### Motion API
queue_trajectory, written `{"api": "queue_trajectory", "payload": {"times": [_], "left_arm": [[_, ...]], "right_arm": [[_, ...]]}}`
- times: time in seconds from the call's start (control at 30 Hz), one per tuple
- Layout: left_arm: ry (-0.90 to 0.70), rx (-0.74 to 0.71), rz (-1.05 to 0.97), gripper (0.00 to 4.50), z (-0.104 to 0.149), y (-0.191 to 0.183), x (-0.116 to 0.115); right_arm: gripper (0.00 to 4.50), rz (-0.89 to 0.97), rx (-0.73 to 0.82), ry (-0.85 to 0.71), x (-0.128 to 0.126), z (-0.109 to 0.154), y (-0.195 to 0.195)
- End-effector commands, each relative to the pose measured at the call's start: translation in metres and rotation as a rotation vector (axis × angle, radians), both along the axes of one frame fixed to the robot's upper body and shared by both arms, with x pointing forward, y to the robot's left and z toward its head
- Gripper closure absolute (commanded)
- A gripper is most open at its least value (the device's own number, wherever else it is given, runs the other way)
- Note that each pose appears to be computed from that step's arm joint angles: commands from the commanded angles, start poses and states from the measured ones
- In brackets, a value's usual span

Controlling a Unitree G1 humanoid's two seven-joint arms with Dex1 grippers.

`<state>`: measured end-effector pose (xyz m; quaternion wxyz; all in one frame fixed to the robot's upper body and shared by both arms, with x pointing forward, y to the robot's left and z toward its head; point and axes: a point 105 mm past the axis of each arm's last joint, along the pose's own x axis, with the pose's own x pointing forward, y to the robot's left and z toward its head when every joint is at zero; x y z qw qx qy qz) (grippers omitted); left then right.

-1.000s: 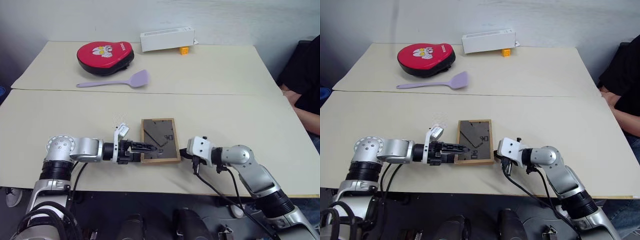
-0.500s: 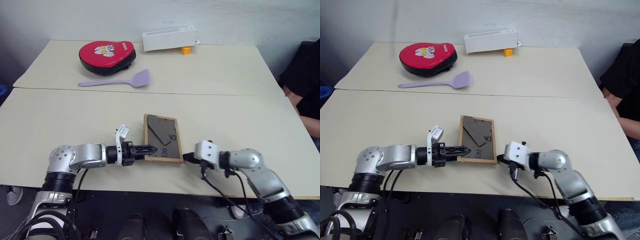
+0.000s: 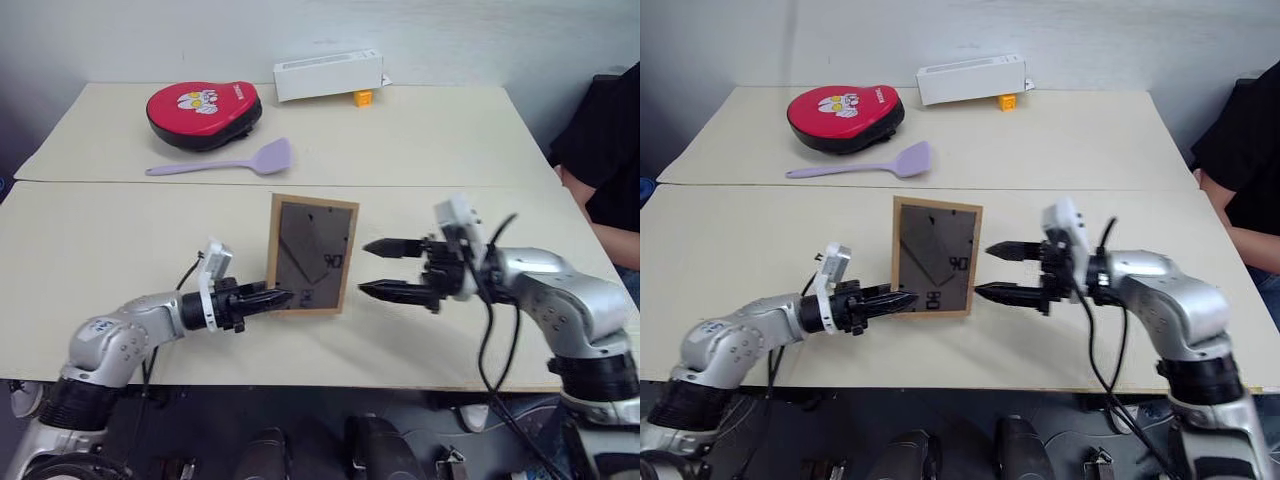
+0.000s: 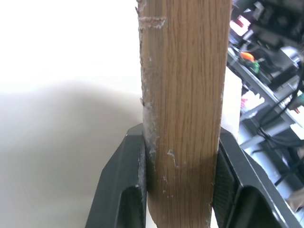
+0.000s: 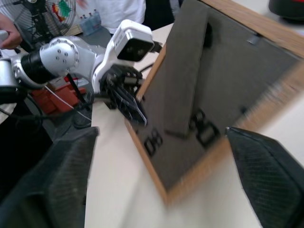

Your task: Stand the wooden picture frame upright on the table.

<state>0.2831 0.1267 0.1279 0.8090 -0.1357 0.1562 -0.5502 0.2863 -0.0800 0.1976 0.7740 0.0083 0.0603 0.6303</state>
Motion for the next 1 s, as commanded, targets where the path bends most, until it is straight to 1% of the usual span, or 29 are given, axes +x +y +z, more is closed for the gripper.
{"api": "queue_trajectory", "payload": {"times": [0.03, 0.1, 0.3, 0.43, 0.53, 0.8, 0.9, 1.0], "left_arm": [[-0.087, -0.006, -0.055, 3.25, 0.011, -0.005, -0.004], [-0.087, -0.008, -0.057, 3.25, 0.011, -0.007, -0.005], [-0.082, 0.002, -0.06, 3.25, 0.008, -0.007, -0.004], [-0.056, -0.004, -0.061, 3.25, 0.006, -0.006, -0.004], [-0.039, -0.012, -0.051, 3.25, 0.006, -0.004, -0.003], [0.032, -0.064, -0.015, 3.25, 0.007, 0.003, -0.001], [0.035, -0.066, -0.023, 3.25, 0.007, 0.003, -0.002], [0.06, -0.098, -0.057, 3.25, 0.013, 0.0, -0.006]], "right_arm": [[0.03, -0.028, 0.0, -0.033, 0.009, 0.004, 0.012], [0.03, -0.006, -0.014, -0.055, 0.009, 0.002, 0.018], [0.03, 0.054, -0.007, -0.052, 0.004, 0.0, 0.04], [0.03, 0.136, 0.029, -0.067, -0.011, 0.007, 0.048], [0.03, 0.174, 0.047, -0.096, -0.02, 0.01, 0.043], [0.03, 0.207, 0.007, -0.159, -0.035, -0.001, 0.024], [0.03, 0.201, -0.02, -0.19, -0.035, -0.007, 0.021], [0.03, 0.144, -0.01, -0.29, -0.025, -0.005, 0.02]]}}
